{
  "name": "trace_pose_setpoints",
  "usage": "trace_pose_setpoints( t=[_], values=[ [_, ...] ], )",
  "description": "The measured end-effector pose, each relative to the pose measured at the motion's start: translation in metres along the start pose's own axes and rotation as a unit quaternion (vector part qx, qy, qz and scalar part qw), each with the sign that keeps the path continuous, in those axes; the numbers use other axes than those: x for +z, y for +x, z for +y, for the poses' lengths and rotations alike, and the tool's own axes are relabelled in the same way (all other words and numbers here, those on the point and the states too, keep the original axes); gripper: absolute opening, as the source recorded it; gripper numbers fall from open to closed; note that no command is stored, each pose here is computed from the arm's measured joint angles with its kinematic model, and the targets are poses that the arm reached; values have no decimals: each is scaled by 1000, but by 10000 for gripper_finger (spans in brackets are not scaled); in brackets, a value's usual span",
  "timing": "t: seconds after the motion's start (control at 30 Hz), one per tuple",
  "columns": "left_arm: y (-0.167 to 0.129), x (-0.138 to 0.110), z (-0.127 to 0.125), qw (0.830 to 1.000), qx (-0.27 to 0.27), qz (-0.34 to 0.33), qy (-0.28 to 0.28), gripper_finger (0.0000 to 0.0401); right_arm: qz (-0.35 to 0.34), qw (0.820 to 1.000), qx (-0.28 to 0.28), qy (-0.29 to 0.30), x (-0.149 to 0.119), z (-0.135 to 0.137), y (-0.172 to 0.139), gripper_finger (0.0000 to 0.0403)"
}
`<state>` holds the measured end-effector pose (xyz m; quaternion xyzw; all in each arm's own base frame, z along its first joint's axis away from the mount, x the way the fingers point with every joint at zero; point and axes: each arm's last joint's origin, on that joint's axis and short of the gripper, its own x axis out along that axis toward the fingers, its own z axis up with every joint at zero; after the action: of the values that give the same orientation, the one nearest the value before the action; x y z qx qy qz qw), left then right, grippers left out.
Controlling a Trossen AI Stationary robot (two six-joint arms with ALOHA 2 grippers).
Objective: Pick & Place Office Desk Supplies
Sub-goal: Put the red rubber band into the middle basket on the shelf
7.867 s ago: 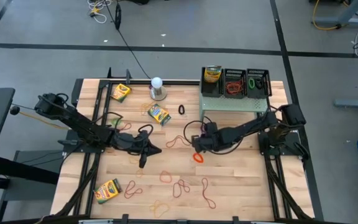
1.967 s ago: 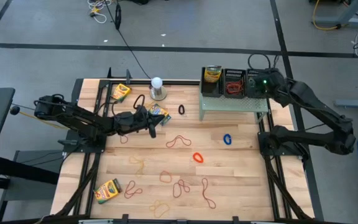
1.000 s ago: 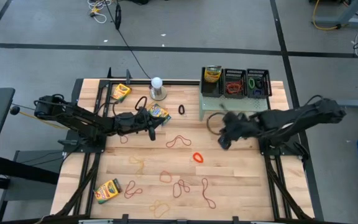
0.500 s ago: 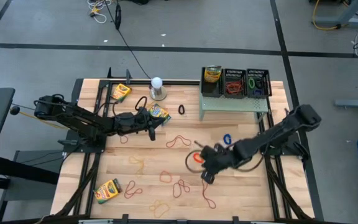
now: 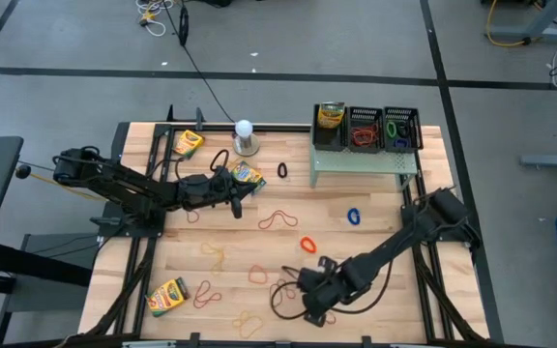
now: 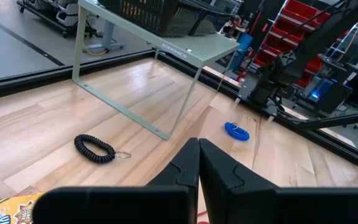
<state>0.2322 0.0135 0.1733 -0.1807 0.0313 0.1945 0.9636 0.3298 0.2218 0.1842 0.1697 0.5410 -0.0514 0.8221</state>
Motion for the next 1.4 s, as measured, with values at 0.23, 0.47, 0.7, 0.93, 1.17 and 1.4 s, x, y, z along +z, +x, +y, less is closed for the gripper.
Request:
trace_pose_setpoints(
  t=[0.23, 0.47, 0.7, 0.93, 1.17, 1.4],
  values=[
    [0, 0, 0, 1000, 0, 0, 0, 10, -44, 997, 1, -65, 12, 8, 30, 148],
    [0, -1, 0, 1000, 1, 4, 1, 10, -67, 993, -6, -94, 24, 1, 48, 137],
    [0, -1, 0, 1000, 2, 7, 2, 10, -59, 995, -26, -80, 29, -10, 58, 151],
    [0, -1, 0, 1000, 2, 7, 2, 10, -47, 997, -23, -65, 27, -12, 70, 159],
    [0, 0, 0, 1000, -1, 3, 1, 10, -33, 997, -30, -56, 25, -14, 75, 90],
    [0, 0, 0, 1000, -1, 2, 0, 10, -9, 997, -39, -58, 32, -12, 68, 7]
  ],
)
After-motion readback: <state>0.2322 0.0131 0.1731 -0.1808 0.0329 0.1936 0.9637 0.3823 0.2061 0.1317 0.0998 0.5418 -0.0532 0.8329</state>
